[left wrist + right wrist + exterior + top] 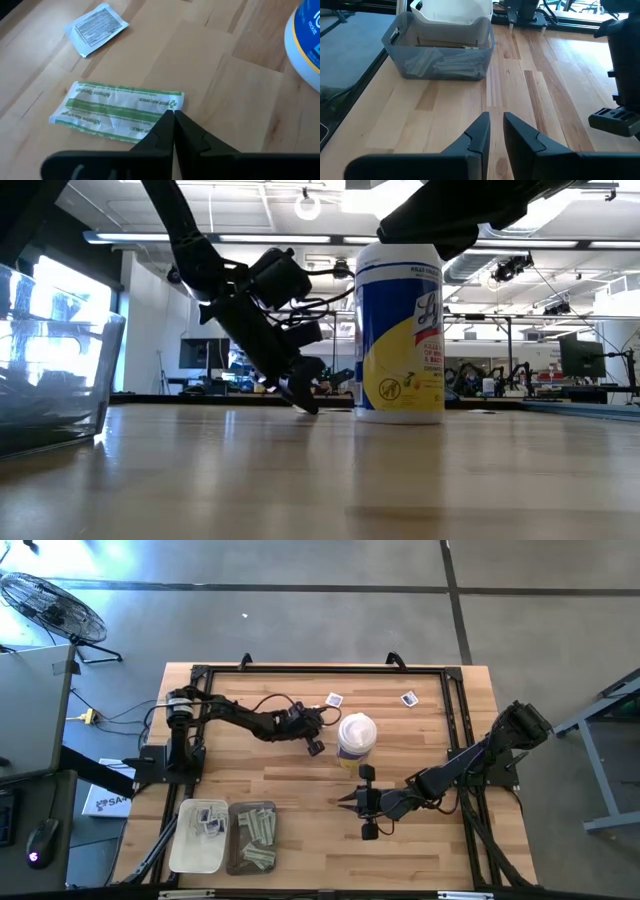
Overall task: Pick & Place First Aid Supplies
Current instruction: Put the bandage into the black transparent bin
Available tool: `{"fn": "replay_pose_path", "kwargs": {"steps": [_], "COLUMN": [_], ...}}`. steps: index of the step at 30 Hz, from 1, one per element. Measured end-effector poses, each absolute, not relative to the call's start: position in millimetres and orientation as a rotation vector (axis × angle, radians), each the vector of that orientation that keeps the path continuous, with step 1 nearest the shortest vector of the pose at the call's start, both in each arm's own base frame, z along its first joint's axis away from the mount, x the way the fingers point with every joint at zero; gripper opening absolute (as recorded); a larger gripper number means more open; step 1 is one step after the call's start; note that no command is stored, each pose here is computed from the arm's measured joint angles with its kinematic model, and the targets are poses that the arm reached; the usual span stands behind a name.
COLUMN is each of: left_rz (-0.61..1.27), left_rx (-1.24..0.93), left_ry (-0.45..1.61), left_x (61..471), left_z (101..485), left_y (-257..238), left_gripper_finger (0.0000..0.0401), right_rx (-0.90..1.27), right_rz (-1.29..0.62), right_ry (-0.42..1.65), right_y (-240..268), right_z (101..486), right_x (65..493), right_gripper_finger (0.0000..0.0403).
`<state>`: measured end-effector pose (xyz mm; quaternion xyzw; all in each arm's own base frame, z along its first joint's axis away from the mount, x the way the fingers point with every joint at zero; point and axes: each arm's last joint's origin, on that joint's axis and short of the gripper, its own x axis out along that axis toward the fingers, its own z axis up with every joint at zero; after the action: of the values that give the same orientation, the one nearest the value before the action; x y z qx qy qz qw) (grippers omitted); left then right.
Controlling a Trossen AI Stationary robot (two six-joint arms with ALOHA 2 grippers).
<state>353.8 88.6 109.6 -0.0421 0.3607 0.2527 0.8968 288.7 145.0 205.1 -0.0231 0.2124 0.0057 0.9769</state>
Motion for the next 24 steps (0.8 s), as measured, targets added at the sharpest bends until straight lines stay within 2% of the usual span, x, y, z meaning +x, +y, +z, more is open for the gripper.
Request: {"fn": "replay_pose_path", "kwargs": {"steps": [12,24], "left_rz": [0.476,0.379], "left_rx": [-0.155,-0.117], "left_ry": [0.733,0.689], "left_x": [348.3,347.4], "left_z": [129.4,160.6], "left_y": [84.4,47.1], "left_gripper_finger": [0.0000,0.0000], "right_rx": [-0.048,-0.049], "right_rz": [0.012,0.012], "right_ry": [0.429,0.428], "right_y": [145.0,145.0], "right_z": [205.1,205.1], "right_x": [288.7,288.7], "right_gripper_finger": [0.0048,0.0049]}}
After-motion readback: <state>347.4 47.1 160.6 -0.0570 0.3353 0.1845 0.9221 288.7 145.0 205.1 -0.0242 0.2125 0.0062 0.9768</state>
